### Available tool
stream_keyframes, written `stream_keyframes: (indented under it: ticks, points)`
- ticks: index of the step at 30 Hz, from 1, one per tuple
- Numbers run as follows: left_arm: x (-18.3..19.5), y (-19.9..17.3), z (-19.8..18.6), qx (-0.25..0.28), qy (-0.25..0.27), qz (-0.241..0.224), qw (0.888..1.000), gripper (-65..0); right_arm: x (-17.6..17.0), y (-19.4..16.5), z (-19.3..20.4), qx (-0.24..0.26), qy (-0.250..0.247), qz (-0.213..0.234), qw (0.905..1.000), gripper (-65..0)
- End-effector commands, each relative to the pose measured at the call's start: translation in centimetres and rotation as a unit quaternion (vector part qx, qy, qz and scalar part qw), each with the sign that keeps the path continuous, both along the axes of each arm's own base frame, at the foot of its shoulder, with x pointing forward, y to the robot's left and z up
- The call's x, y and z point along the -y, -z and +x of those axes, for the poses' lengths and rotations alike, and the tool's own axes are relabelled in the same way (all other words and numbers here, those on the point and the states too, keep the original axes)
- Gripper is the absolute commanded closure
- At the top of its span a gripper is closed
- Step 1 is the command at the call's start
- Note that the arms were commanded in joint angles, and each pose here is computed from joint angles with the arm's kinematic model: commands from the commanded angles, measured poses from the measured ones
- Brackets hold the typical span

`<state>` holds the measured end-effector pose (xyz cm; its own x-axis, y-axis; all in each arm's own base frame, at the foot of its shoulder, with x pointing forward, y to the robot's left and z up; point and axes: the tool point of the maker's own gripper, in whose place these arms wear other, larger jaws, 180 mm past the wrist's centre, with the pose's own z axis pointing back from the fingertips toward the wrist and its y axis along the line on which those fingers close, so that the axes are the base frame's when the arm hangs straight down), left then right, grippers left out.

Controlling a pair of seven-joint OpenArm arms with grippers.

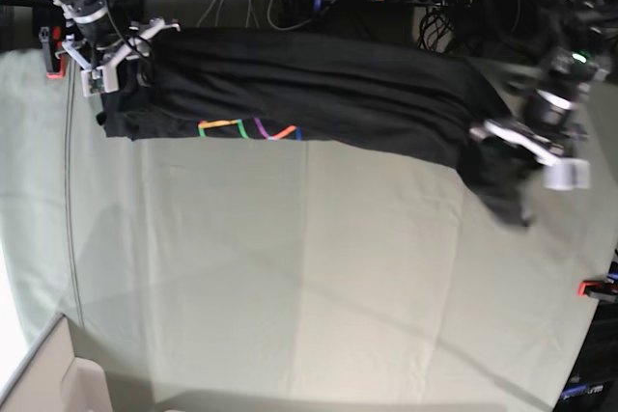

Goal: Layout the t-shirt on the table in an organized manner, then fold the t-shirt properly
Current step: 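Fold the strip's end inward toward the right gripper with the left gripper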

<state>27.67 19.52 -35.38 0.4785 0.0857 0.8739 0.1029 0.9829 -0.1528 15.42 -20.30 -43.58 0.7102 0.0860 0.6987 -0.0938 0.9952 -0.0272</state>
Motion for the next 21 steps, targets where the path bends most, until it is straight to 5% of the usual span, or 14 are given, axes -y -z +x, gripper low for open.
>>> stream_keyframes:
  ticks: [1,9,21]
  points:
    - [1.9,-1.4,0.5,0.026,0.031,0.003,0.999,0.0,0.1,-0.8,0.5,0.019,0.002,0.0,0.9998,-23.5]
    - [13.0,1.7,-2.9,-0.006,0.201,0.065,0.977,0.0,0.1,-0.8,0.5,0.019,0.002,0.0,0.9998,-23.5]
    - [20.5,2.9,-6.9,-0.009,0.321,0.086,0.943,0.0,0.2,-0.8,0.5,0.018,0.002,-0.001,0.9998,-23.5]
